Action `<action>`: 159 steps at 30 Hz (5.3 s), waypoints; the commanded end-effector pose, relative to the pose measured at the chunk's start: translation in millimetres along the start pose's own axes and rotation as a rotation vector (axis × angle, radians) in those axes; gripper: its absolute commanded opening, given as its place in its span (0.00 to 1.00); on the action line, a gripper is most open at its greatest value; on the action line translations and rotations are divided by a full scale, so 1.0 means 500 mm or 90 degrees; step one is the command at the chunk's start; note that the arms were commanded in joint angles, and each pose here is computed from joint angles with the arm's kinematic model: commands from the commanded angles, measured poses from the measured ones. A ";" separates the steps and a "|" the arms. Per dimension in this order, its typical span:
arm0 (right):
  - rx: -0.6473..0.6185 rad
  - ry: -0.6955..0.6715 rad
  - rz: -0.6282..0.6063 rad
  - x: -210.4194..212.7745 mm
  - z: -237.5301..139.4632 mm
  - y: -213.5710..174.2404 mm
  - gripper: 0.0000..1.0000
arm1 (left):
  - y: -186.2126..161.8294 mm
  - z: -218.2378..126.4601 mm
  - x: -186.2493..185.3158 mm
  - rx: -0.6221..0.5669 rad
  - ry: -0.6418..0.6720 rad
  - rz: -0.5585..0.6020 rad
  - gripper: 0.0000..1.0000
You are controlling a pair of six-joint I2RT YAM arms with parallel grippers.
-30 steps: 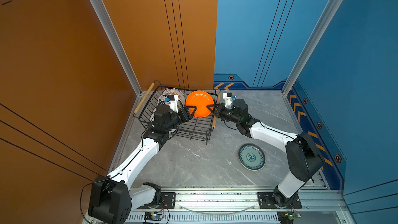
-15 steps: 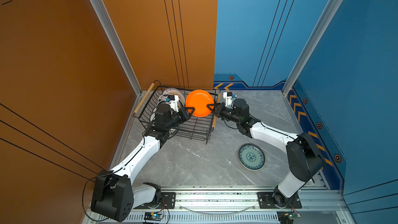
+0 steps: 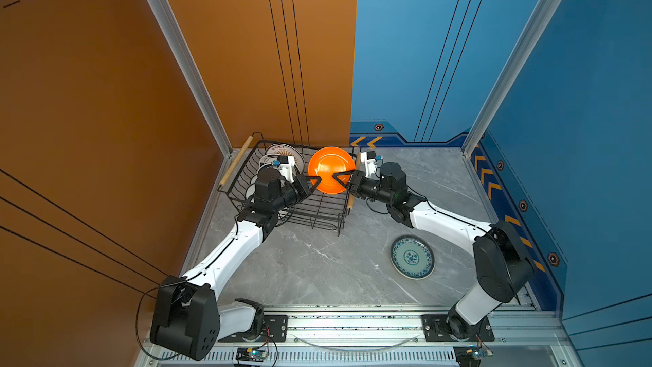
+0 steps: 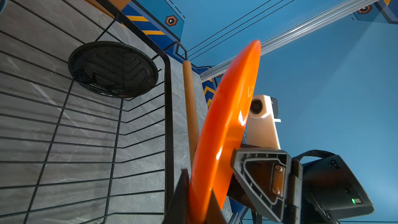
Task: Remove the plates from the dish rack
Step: 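Open the right gripper and withdraw it while the left holds the plate, then carry the orange plate with the left gripper over the plate stack, then lay the orange plate on the blue-and-white plate and open the left gripper, then return the left gripper to the rack while the right moves to the black plate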
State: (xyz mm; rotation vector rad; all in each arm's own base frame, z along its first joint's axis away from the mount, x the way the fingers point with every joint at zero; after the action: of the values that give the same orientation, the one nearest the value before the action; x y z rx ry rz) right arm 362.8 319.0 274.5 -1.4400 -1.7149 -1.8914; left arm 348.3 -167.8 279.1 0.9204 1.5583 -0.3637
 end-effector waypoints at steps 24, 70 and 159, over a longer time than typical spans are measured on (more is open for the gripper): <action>-0.119 -0.656 -0.069 -0.169 -0.611 0.123 1.00 | -0.303 -0.008 -0.172 0.178 0.058 0.201 0.00; -0.020 -0.774 -0.009 -0.303 -0.682 -0.009 1.00 | -0.584 0.271 0.095 0.402 0.258 0.209 0.13; 0.247 -0.381 -0.662 -0.007 -0.182 0.126 1.00 | -0.295 -0.020 -0.038 0.038 0.399 0.506 0.76</action>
State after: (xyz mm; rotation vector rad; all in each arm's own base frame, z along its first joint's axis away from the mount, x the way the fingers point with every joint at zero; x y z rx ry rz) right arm 356.3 198.3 320.1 -1.3754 -3.1183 -1.3454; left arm 222.0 -287.9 249.2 1.8447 1.5283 0.3945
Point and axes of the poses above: each gripper's point midway between its finger pads, its own z axis out along the fingers, its own x axis along the line the jaws close on, y = z × x, the point moved 3 cm from there along -z, back along the fingers, and after that the axes turned 14 degrees about -z, right-handed, at the moved point
